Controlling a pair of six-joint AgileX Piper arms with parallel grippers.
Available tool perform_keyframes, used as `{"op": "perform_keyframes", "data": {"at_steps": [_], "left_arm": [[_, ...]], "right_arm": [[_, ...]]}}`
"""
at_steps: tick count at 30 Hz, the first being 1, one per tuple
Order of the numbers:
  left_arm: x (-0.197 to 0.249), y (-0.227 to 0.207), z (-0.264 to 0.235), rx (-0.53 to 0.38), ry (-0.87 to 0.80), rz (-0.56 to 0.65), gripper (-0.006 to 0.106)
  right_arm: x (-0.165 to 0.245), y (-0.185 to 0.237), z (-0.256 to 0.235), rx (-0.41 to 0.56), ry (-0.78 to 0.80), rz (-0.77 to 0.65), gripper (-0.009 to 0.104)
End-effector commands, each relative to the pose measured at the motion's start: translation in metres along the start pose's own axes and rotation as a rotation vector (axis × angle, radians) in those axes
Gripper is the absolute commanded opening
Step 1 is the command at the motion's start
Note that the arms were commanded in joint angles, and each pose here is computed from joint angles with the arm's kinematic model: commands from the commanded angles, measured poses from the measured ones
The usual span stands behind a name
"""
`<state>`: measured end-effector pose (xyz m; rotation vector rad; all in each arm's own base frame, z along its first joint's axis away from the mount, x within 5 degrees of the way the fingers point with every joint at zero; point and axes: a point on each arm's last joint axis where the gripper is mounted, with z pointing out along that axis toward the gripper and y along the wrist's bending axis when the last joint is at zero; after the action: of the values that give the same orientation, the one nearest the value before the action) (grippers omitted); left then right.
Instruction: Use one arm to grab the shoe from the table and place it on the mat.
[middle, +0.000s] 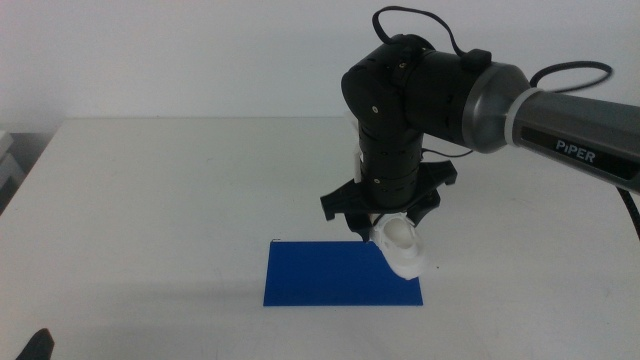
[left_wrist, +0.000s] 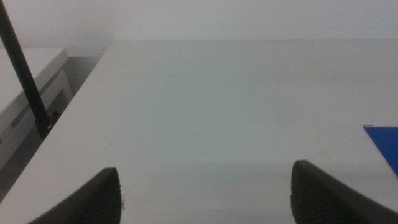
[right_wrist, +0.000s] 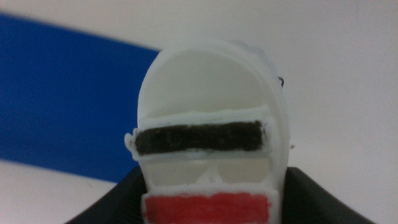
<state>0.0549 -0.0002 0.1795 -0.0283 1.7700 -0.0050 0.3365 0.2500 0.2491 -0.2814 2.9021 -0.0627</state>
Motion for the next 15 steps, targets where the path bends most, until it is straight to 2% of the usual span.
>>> {"op": "perform_keyframes", "data": {"at_steps": [1,9,15], "left_arm": [[-0.006,0.000,-0.001,0.000,-0.086,-0.012,0.094],[-0.006,0.000,-0.001,0.000,-0.086,-0.012,0.094],[-0.006,0.000,-0.001,0.000,-0.086,-0.012,0.094]], "right_arm": [[0.001,-0.010,-0.034,0.014,-0.057,-0.141,-0.004],[-0.011,-0.004,-0.035,-0.029,-0.193,-0.625,-0.004],[-0.011,0.000,-0.028,-0.028,-0.195,-0.949,-0.004]]}}
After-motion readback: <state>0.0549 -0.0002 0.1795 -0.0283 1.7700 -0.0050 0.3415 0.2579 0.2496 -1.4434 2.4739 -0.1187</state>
